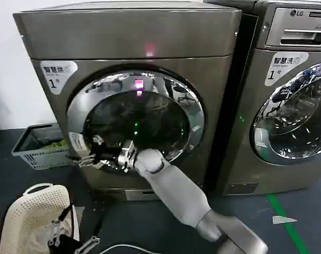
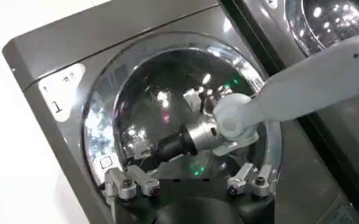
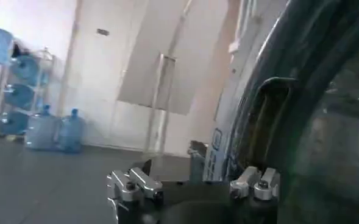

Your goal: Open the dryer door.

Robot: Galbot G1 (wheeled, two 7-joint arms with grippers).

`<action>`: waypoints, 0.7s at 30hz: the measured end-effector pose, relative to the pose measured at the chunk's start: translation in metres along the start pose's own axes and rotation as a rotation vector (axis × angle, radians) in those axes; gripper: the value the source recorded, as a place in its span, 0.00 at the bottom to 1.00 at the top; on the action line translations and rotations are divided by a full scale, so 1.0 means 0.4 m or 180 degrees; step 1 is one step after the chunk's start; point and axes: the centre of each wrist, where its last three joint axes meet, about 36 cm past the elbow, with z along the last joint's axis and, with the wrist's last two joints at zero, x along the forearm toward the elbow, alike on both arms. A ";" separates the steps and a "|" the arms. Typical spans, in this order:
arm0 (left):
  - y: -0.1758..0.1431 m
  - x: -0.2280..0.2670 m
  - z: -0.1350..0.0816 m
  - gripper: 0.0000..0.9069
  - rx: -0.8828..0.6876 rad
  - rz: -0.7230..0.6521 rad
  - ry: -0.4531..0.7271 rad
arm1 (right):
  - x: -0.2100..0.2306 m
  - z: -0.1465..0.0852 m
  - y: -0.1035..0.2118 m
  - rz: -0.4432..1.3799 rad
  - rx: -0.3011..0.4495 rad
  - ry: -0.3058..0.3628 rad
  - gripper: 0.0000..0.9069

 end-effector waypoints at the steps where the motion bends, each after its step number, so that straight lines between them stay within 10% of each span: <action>1: 0.003 0.002 0.005 1.00 0.0001 -0.0036 0.0037 | -0.005 -0.002 0.009 -0.0056 -0.0015 -0.0022 1.00; 21: 0.240 0.062 0.034 1.00 -0.0112 -0.0938 0.0697 | 0.184 -0.058 0.099 -0.1263 -0.0094 -0.0453 1.00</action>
